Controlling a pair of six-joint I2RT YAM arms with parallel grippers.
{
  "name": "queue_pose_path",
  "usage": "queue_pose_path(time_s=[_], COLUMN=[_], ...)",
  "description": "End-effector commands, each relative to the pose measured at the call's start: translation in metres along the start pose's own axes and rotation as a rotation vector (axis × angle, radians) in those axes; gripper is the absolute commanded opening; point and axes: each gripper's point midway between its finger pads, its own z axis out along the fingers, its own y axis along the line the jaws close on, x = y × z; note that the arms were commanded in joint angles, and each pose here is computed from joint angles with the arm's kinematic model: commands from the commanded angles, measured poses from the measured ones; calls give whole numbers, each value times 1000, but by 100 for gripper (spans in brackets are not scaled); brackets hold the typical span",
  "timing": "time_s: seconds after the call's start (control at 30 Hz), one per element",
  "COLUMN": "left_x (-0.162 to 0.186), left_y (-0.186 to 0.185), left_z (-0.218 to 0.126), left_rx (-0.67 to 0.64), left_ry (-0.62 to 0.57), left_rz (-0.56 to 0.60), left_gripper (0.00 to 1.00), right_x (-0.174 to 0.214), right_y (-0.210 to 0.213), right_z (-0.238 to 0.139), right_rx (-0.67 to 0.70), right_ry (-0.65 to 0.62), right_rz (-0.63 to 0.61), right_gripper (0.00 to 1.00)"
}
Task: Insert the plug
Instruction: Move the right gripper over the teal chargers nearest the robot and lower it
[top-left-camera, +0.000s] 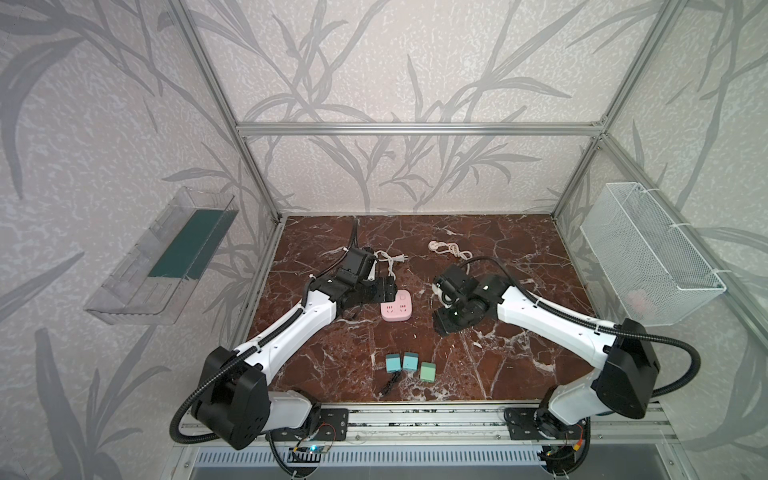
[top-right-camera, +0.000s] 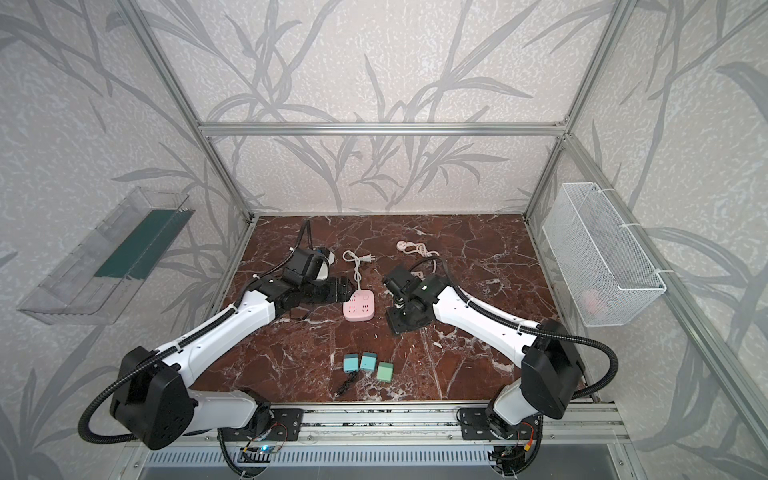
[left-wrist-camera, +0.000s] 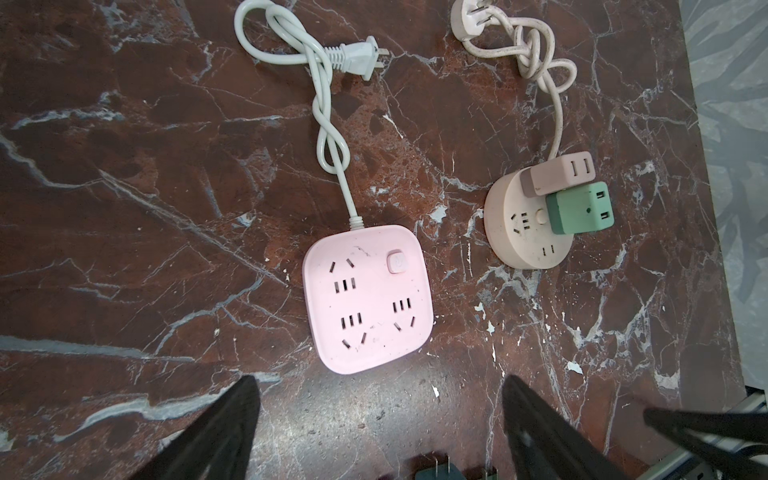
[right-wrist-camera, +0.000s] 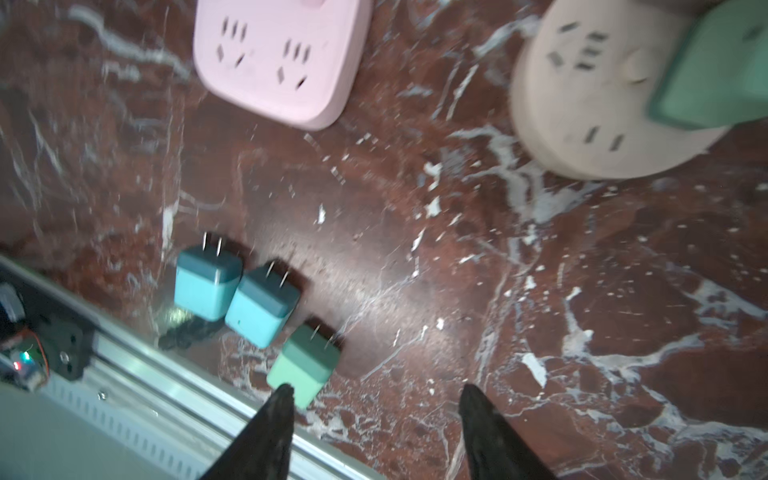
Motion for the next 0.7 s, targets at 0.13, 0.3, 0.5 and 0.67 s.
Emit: queue_pose_path(time_s=[0.13,0.3,0.5,0.67], left_x=[0,3,5,7], left_y=[2,1,3,3], left_z=[-5,-5,-8,-8], left_rx=[-13,0,-2,2], left_ry=[-17,-9,-15,-14], left_rz=[1,-5,-12,-13], left_gripper=[90,90,90,90], right_x=[30,40,51,65], right_y=[20,29,39,51], right_z=[25,38,51,63], right_rx=[8,17,5,7], right_ry=[87,150,212,271], right_rz=[158,153,149,111], right_gripper=[68,63,60,61])
